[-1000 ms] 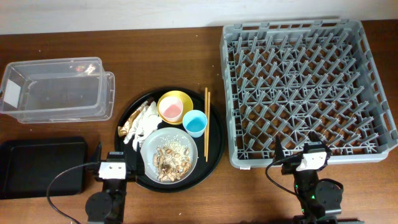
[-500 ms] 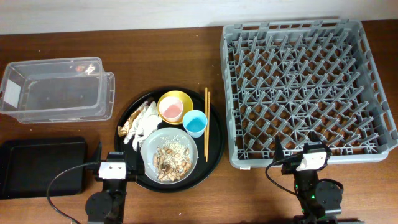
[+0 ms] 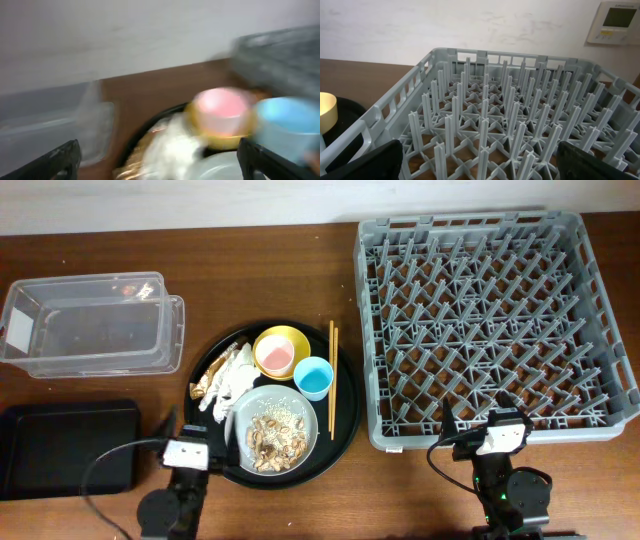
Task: Sort waste into correct bins and load items into the dishwasher rack
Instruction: 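Reach the left gripper to the white tissue on the tray and grasp it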
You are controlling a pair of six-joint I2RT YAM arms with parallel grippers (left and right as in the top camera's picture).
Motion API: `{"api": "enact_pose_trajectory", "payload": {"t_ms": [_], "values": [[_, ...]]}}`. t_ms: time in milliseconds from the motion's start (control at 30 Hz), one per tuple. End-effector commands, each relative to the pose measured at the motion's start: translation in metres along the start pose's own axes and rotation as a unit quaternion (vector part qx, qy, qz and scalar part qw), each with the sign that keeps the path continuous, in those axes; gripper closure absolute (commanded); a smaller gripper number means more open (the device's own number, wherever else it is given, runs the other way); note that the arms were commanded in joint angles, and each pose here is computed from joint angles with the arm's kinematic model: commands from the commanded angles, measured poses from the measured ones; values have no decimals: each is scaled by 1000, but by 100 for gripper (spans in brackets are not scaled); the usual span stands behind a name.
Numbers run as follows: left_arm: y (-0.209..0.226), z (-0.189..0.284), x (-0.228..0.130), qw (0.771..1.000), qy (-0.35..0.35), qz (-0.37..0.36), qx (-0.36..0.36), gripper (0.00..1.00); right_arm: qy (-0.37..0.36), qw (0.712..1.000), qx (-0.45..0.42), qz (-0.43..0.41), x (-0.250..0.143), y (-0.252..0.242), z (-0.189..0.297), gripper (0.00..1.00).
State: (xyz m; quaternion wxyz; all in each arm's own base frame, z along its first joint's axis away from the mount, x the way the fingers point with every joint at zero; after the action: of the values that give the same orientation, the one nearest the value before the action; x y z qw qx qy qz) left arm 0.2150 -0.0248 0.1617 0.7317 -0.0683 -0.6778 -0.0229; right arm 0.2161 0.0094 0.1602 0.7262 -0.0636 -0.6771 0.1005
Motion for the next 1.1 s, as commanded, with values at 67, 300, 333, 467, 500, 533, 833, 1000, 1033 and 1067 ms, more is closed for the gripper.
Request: {"api": "enact_pose_trajectory", "payload": {"t_ms": [67,300,333,467,500,533,833,1000,1033,1067], "values": [[-125,74,14,863,7,30,-505,1,4,1000,-4,-1,-3,-1,0,2],[-124,85,67,860,-141,-45,-489,1,4,1000,-4,-1,-3,-1,0,2],[-120,80,77,873,-156,-39,-461,1,4,1000,-4,-1,-3,-1,0,2],[-89,57,117,936,-156,13,-316,1,4,1000,-4,-1,-3,-1,0,2],[-84,51,119,949,-128,14,-288,1,4,1000,-4,-1,-3,-1,0,2],[-76,44,120,966,-75,6,-247,1,4,1000,-4,-1,-3,-1,0,2],[-88,27,100,935,204,41,-287,1,4,1000,-4,-1,-3,-1,0,2],[-50,-11,107,966,201,106,-124,1,4,1000,-4,-1,-3,-1,0,2],[-31,-19,102,964,226,133,-49,1,4,1000,-4,-1,-3,-1,0,2],[-18,-24,93,952,259,163,11,1,4,1000,-4,-1,-3,-1,0,2]]}}
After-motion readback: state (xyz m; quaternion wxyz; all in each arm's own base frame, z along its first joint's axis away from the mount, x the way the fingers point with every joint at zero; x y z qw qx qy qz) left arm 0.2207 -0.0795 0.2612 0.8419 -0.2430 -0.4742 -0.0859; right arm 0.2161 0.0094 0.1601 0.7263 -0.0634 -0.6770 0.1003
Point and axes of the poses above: each gripper's point midway between its finger pads, its own z axis back along the fingers, its own y axis along the line the jaws close on, x = y × z, the point moved 3 cm from there along z, back along the fingers, and after that the axes turned 10 degrees about z, right-handed, at the moved point
